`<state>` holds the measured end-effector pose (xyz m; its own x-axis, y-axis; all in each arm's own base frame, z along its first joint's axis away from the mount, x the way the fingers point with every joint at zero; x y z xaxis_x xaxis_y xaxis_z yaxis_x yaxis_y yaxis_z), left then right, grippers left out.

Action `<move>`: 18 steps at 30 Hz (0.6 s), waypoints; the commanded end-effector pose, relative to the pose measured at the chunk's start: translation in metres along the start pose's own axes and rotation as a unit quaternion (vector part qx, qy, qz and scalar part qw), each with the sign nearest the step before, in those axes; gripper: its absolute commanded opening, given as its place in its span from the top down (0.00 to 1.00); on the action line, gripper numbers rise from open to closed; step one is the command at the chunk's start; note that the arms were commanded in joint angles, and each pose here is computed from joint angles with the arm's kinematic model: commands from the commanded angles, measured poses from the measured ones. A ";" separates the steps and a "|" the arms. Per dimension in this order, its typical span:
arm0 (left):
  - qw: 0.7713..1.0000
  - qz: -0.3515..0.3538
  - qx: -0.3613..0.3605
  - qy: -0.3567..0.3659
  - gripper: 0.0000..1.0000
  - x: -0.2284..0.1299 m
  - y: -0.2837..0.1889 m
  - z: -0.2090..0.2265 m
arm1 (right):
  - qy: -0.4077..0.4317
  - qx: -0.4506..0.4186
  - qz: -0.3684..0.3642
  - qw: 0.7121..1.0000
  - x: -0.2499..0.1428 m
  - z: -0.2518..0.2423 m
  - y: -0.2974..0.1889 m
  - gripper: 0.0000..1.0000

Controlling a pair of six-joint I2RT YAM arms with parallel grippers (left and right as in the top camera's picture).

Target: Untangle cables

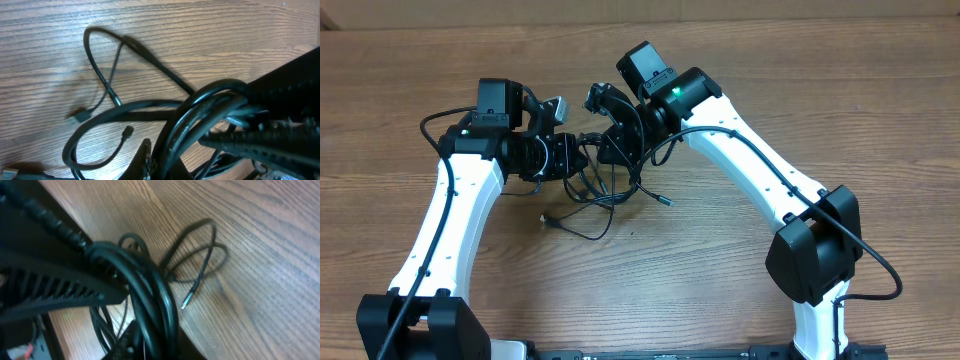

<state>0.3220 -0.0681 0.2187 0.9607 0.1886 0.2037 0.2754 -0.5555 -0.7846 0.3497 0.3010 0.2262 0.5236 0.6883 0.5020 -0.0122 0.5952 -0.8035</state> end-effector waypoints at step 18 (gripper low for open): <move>0.938 -0.140 0.251 -0.195 0.96 0.013 -0.020 0.045 | -0.038 0.120 -0.052 0.991 -0.003 0.028 -0.066 0.96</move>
<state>0.3203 -0.0650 0.2134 0.8946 0.4281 0.1284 0.3041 -0.3724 -0.8768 0.3342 0.2911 0.2323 0.5459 0.6849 0.4825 -0.1965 0.6645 -0.7210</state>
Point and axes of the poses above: each gripper's point midway between its finger pads, its own y axis out along the fingers, its own z axis along the line the jaws close on, x = y × z, the point moved 8 cm from there along -y, back along the fingers, and after that the axes turned 8 degrees about -y, right-handed, at the moved point
